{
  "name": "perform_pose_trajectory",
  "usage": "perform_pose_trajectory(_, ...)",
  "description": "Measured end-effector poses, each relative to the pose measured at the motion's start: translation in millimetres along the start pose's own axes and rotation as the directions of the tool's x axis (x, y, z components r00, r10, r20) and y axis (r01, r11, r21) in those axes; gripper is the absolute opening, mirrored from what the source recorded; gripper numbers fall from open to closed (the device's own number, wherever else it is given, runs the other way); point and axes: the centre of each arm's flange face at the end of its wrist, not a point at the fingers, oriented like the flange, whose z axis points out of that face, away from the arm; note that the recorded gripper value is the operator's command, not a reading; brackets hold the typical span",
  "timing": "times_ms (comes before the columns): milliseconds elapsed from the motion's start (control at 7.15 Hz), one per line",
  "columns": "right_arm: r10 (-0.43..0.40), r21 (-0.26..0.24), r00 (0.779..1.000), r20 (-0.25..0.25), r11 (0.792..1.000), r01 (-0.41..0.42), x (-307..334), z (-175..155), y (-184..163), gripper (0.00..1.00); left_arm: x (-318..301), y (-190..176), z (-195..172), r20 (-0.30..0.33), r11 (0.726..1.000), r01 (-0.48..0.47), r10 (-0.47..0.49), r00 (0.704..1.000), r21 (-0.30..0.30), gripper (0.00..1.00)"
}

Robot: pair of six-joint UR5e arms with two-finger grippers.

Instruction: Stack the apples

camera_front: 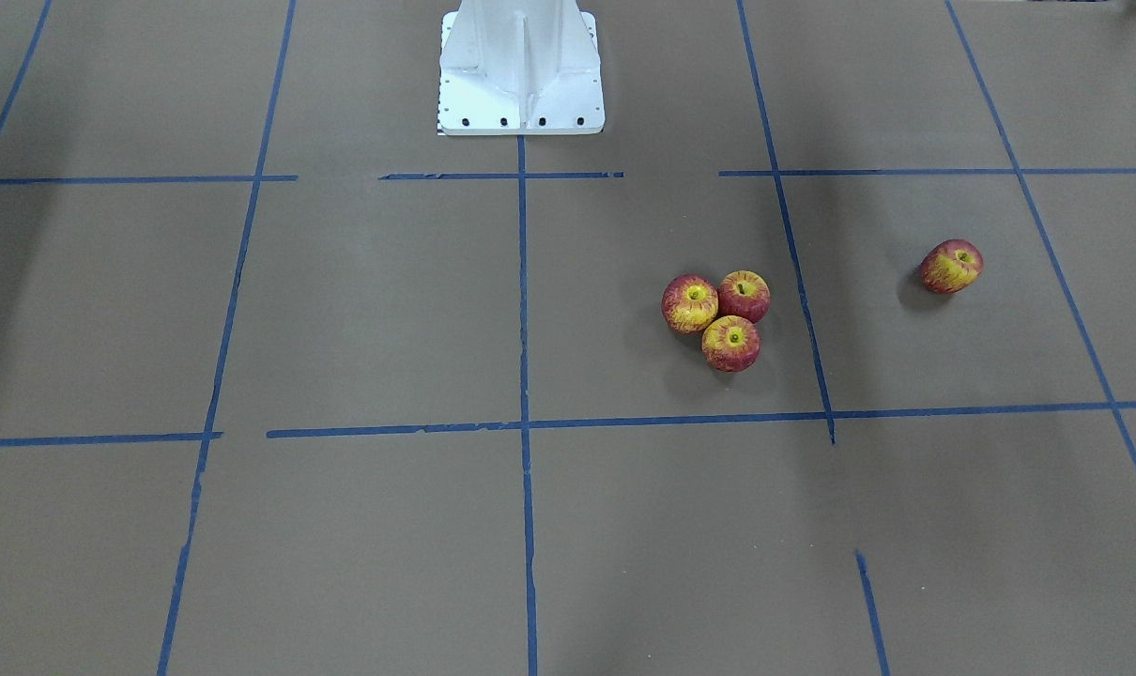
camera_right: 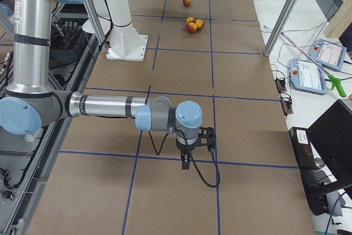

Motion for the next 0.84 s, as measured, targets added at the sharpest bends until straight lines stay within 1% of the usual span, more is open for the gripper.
perform_pose_trajectory(280, 0.0, 0.0, 1.0, 0.0, 1.0, 0.0, 0, 0, 0, 1.0, 3, -6, -3, 0.0, 1.0, 0.002, -0.002, 1.0, 0.0, 1.0)
perform_pose_trajectory(559, 0.0, 0.0, 1.0, 0.0, 1.0, 0.0, 0, 0, 0, 1.0, 9, -18, -8, 0.001, 1.0, -0.017, 0.017, 1.0, 0.016, 1.0)
perform_pose_trajectory(839, 0.0, 0.0, 1.0, 0.0, 1.0, 0.0, 0, 0, 0, 1.0, 8, -14, -4, -0.012, 0.998, -0.049, 0.05, 0.999, 0.046, 1.0)
